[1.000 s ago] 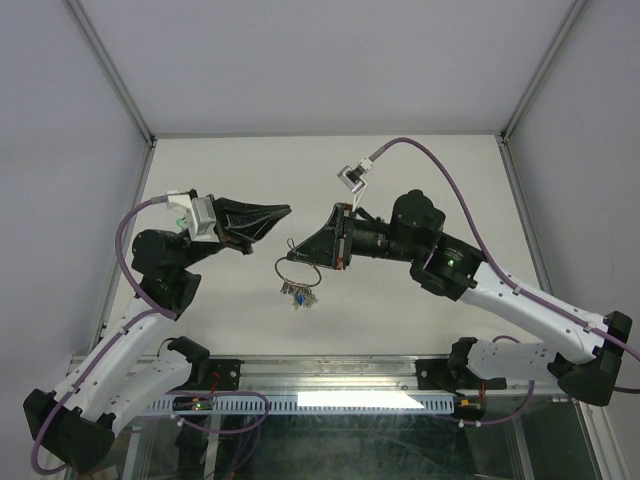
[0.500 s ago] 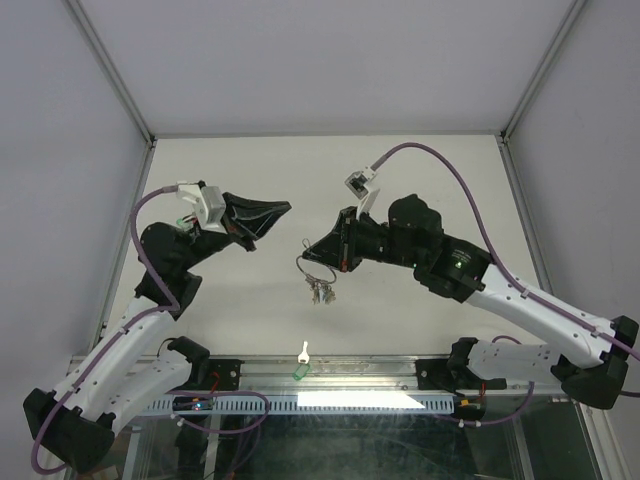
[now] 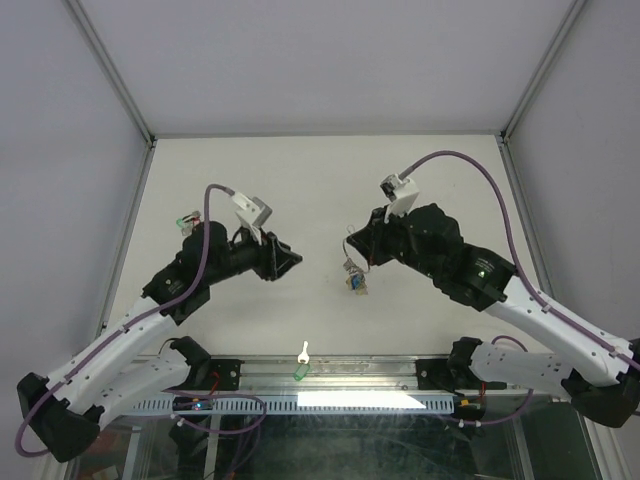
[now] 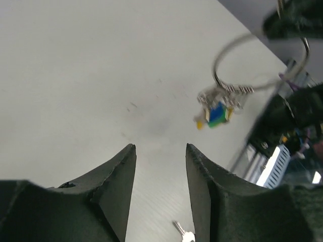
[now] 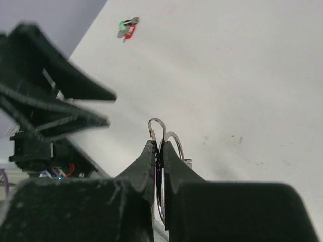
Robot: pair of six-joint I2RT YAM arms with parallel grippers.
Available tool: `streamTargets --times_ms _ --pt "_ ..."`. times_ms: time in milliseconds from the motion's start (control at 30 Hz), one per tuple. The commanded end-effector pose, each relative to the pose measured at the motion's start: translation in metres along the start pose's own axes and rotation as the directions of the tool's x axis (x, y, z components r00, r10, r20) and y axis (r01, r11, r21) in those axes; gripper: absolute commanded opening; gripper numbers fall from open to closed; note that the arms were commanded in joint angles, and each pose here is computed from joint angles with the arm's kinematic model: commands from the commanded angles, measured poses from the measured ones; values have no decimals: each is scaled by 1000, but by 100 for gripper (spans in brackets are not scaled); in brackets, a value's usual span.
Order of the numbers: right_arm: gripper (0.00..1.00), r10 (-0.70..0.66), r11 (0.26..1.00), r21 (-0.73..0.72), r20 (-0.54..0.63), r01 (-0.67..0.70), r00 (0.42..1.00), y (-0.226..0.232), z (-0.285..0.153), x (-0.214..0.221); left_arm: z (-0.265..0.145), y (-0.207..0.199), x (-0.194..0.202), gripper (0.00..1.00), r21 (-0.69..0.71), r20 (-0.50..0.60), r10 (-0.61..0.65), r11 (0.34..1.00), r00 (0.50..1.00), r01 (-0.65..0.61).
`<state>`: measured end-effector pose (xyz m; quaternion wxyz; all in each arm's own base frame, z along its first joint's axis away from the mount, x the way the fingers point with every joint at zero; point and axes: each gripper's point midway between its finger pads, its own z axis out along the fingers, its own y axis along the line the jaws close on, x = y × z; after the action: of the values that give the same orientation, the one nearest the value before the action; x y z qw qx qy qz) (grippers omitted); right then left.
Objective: Put the keys on the keyring
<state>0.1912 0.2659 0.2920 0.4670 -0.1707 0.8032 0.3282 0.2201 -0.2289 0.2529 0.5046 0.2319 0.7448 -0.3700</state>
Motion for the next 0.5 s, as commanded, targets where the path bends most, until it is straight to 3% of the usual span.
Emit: streamTargets --times_ms 0,167,467 --pt "0 3 993 118 111 -16 994 -29 -16 -27 -8 -23 58 45 -71 -152 -114 992 982 105" --pt "0 14 983 178 142 -40 990 -45 -32 -33 -14 -59 124 60 -123 -308 -227 972 924 198" --pt "0 27 980 191 150 -55 988 -52 -44 -31 -24 -103 222 63 -296 -532 -250 950 809 99"
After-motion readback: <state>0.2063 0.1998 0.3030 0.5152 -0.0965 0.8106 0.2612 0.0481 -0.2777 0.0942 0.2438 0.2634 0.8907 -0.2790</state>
